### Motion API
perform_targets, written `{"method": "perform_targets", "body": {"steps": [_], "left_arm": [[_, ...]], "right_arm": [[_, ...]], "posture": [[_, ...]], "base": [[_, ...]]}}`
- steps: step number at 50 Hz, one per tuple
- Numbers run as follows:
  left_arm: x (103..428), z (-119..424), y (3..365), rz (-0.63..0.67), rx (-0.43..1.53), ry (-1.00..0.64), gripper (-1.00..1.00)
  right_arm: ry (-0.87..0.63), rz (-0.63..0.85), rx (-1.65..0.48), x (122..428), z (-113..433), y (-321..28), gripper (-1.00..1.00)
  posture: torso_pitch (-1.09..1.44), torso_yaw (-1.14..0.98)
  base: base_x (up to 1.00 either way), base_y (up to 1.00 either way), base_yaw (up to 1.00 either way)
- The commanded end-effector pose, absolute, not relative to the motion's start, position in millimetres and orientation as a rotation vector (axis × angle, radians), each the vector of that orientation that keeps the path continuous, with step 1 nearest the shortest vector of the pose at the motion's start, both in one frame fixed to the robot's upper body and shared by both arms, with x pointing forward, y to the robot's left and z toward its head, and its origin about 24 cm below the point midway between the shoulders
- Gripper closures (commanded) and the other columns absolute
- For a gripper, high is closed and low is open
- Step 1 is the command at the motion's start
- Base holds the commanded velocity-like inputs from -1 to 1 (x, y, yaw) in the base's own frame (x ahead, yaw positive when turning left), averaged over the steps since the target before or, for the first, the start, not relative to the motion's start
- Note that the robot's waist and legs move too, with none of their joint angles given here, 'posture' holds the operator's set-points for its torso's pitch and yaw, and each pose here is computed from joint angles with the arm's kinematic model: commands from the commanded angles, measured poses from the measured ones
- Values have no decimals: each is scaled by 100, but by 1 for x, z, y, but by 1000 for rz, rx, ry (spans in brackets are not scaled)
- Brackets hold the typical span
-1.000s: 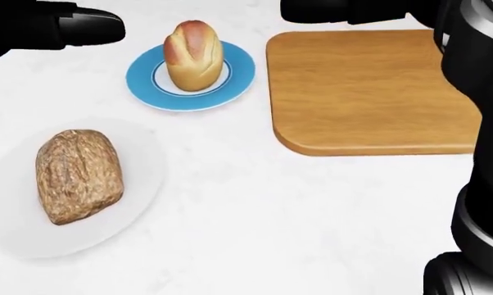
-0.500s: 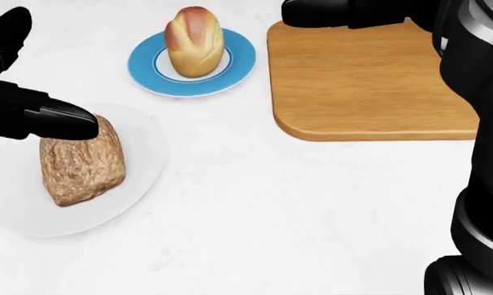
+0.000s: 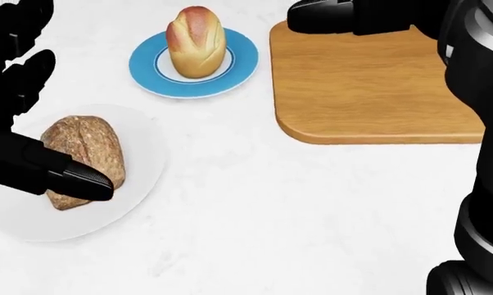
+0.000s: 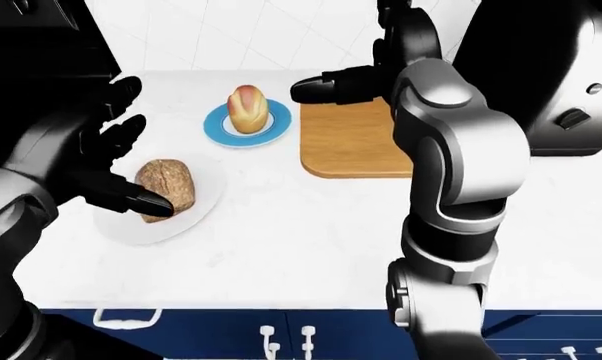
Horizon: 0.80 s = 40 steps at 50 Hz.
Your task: Place all breads on the cutting board.
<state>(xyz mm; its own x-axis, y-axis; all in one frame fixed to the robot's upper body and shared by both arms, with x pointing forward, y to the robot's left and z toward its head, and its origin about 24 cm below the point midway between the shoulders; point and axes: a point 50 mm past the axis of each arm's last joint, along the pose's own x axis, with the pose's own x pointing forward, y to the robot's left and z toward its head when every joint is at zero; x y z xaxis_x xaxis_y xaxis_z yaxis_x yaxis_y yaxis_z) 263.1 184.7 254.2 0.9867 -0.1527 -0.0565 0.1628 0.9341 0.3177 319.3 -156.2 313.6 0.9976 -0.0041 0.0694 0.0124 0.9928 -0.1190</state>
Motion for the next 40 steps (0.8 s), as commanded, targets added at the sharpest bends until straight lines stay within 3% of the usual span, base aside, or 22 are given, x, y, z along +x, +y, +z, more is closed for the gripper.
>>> {"method": "perform_targets", "body": {"steps": [1,4,40], "left_arm": [[259,265,187,-140,350,-41,-86],[261,262,187,-142,355,-35,-71],[273,232,203,-107,438,35,-68]], "right_arm": [[-160,-14,-118,312,330,-156,-100],[-159,-14,-116,312,330,-156,-100],[-157,-11,-106,310,323,-157,-100]], "posture": [[0,0],[0,0],[0,0]], "base": [[0,0,0],[0,0,0],[0,0,0]]}}
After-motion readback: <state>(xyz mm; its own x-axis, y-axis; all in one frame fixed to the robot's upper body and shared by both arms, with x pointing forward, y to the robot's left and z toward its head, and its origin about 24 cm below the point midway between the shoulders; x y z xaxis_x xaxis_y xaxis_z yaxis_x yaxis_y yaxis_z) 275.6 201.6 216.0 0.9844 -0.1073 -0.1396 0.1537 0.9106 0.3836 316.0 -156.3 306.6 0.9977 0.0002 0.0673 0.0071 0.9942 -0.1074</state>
